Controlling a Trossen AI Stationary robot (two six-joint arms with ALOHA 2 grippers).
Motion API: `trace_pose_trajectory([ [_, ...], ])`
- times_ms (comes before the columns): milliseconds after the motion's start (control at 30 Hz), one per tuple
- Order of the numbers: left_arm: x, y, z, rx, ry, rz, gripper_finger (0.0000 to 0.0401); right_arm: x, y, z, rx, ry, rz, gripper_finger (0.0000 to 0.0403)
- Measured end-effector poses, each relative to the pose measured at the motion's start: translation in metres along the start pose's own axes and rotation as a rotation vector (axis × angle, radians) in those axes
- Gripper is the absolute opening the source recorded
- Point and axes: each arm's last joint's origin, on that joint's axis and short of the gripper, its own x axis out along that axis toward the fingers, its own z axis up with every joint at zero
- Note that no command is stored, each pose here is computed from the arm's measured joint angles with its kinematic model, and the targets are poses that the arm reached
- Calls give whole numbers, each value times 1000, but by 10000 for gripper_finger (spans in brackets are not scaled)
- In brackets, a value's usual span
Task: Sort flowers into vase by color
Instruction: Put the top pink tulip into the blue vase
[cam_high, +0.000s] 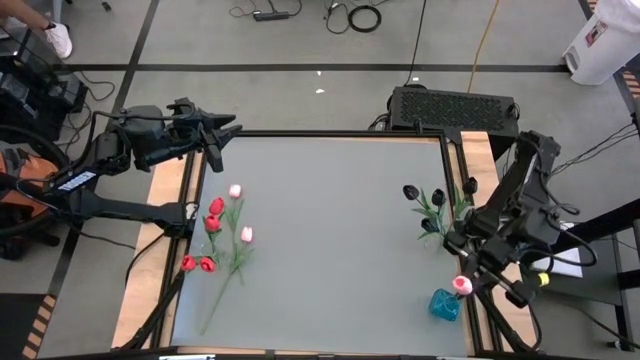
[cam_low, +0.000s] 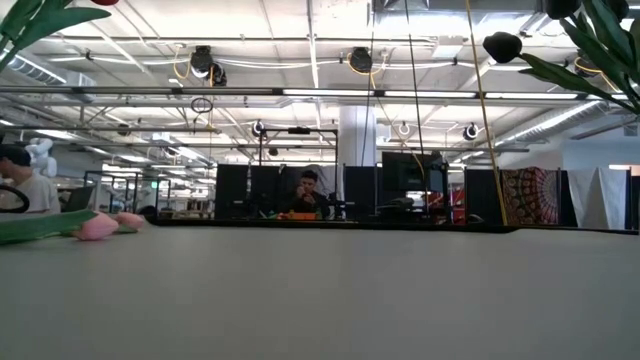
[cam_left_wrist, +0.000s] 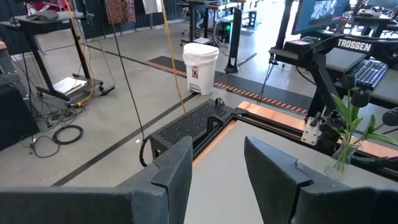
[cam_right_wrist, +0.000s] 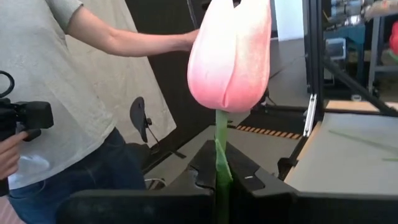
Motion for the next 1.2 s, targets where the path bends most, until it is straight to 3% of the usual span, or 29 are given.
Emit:
trace_pose_trajectory([
  [400,0,0,0,0,0,0,153,13,1,-8,-23,49,-17,13],
  [900,0,0,0,0,0,0,153,12,-1,-10,38,63,-55,150],
  [1200,0,0,0,0,0,0,153,5,-5,-22,169,202,-82,215],
])
